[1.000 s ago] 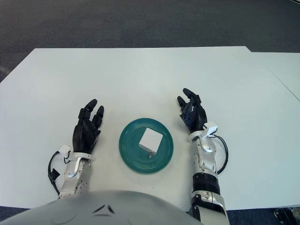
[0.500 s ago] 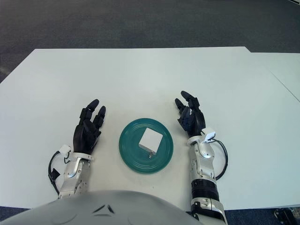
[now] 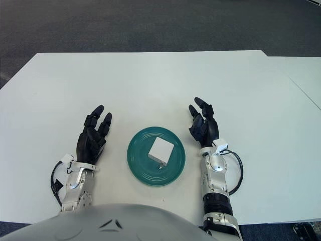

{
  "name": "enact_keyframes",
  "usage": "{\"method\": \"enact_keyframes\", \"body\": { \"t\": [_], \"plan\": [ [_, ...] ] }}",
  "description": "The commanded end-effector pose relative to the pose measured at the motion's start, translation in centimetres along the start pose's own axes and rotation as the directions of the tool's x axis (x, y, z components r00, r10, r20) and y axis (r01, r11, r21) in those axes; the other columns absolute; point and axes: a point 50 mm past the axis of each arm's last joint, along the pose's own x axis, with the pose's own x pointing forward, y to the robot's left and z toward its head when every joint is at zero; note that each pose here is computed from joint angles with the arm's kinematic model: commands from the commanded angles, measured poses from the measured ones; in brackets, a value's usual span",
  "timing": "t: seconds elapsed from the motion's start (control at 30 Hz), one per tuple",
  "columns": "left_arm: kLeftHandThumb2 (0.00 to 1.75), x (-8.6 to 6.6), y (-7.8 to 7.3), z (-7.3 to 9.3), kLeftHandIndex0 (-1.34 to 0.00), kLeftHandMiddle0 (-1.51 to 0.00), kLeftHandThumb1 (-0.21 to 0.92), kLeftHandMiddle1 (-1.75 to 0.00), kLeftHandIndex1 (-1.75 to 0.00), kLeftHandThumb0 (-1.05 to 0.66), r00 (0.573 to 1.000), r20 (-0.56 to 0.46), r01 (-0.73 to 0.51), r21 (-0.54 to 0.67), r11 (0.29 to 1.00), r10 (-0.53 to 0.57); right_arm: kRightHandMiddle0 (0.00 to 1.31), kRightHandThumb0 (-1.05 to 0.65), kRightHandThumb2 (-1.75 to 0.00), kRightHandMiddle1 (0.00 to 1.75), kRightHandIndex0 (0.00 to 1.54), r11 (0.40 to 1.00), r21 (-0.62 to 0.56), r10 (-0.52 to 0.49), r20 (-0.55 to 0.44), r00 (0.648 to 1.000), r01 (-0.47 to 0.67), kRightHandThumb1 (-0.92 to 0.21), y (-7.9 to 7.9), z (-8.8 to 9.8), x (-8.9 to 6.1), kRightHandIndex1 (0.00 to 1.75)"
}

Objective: Put the charger into the plate.

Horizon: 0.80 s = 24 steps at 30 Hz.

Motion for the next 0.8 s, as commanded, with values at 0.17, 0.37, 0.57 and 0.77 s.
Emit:
{"method": "enact_keyframes", "body": {
  "t": [0.17, 0.37, 0.57, 0.77],
  "plan": [
    [0.92, -2.8, 2.2, -3.0, 0.00, -0.24, 0.92, 0.00, -0.51, -0.97, 0.982, -0.167, -0.089, -0.012, 0.996, 0.086, 0.00, -0.90, -0.96, 0.65, 0.28, 0.996, 0.080, -0.021, -0.196, 0.980, 0.037, -0.92, 2.1, -4.5, -3.5, 0.00],
    [0.91, -3.0, 2.2, -2.7, 0.00, -0.24, 0.92, 0.00, -0.51, -0.97, 0.982, -0.163, -0.098, -0.033, 0.995, 0.091, 0.00, -0.87, -0.93, 0.60, 0.29, 0.992, 0.106, -0.042, -0.175, 0.984, 0.061, -0.92, 2.4, -4.3, -3.6, 0.00],
    [0.90, -3.2, 2.1, -2.4, 0.00, -0.23, 0.92, 0.00, -0.49, -0.96, 0.982, -0.158, -0.098, 0.060, 0.993, 0.106, 0.00, -0.86, -0.92, 0.58, 0.29, 0.989, 0.125, -0.054, -0.171, 0.984, 0.076, -0.92, 2.4, -4.3, -3.8, 0.01],
    [0.91, -3.1, 1.8, -2.3, 0.00, -0.19, 0.92, 0.00, -0.43, -0.96, 0.981, -0.163, -0.072, 0.183, 0.980, 0.103, 0.00, -0.85, -0.91, 0.53, 0.25, 0.992, 0.117, -0.032, -0.180, 0.983, 0.053, -0.92, 2.3, -4.3, -3.9, 0.00]
  ]
}}
